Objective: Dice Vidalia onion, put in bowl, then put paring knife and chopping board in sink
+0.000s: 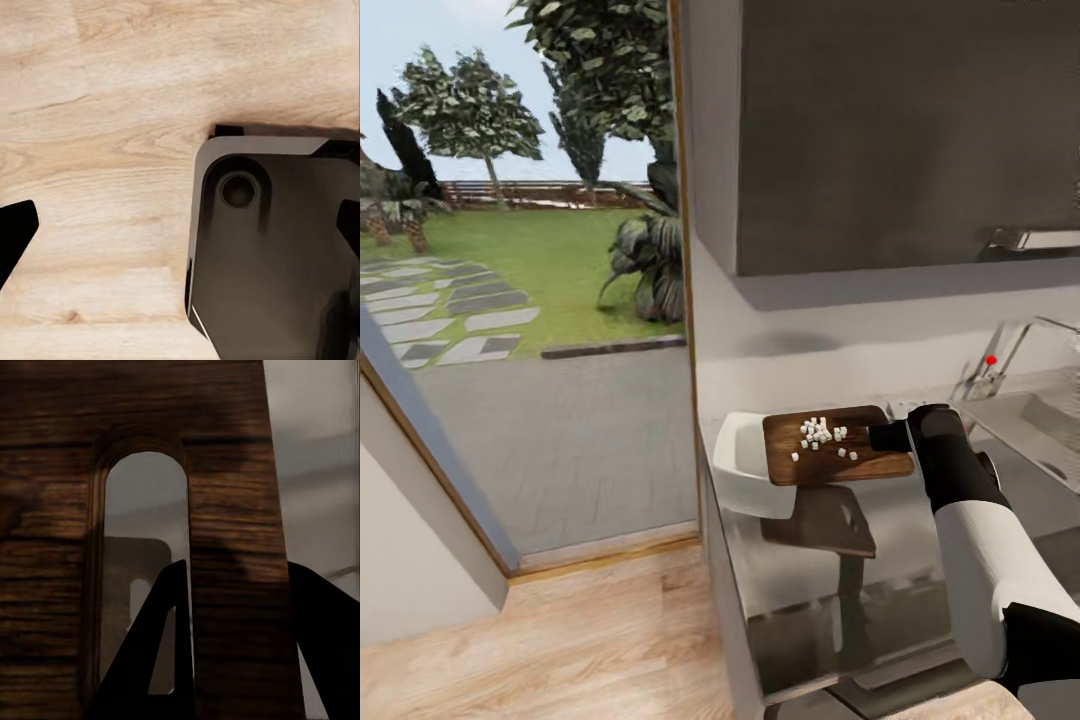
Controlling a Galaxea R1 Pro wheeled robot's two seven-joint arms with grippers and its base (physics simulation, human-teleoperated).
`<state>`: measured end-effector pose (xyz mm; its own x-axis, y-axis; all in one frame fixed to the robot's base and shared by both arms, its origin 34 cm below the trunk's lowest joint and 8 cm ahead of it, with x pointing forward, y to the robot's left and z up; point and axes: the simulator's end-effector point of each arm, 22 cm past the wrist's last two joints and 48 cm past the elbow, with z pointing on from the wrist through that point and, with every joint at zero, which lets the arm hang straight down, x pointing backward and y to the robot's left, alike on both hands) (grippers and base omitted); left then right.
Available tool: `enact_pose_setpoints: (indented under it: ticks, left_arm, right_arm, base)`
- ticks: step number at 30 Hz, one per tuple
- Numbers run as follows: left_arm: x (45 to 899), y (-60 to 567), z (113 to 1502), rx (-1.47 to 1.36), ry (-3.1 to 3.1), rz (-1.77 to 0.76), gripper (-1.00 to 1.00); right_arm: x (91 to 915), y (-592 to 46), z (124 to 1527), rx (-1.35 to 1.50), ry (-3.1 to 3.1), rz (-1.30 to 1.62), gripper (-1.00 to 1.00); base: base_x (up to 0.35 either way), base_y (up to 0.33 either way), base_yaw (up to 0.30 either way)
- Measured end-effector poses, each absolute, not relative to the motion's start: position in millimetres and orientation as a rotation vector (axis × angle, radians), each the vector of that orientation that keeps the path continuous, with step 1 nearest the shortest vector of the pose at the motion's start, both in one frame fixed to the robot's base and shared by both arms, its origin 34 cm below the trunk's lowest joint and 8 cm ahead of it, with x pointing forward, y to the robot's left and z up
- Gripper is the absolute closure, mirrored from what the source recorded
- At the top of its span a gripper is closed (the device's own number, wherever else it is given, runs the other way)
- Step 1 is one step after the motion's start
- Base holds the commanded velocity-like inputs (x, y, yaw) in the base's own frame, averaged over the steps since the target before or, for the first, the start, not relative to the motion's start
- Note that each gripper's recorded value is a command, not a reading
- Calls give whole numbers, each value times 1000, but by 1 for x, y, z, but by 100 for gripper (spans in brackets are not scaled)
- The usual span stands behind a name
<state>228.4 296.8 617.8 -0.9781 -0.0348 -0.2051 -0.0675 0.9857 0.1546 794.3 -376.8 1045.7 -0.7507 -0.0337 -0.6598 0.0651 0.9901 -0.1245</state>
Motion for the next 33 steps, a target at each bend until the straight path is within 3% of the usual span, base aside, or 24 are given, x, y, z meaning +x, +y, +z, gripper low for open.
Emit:
enact_pose_setpoints:
  ticks: [25,33]
  left_arm:
    - [234,297,620,-78,2913,237,-100]
    - [236,297,620,-79,2909,236,-100]
  right_arm:
    - [793,-377,1056,25,2399,-180,100]
    - [793,-377,1059,25,2395,-179,100]
  base:
    - [112,263,-261]
    - [19,54,-263]
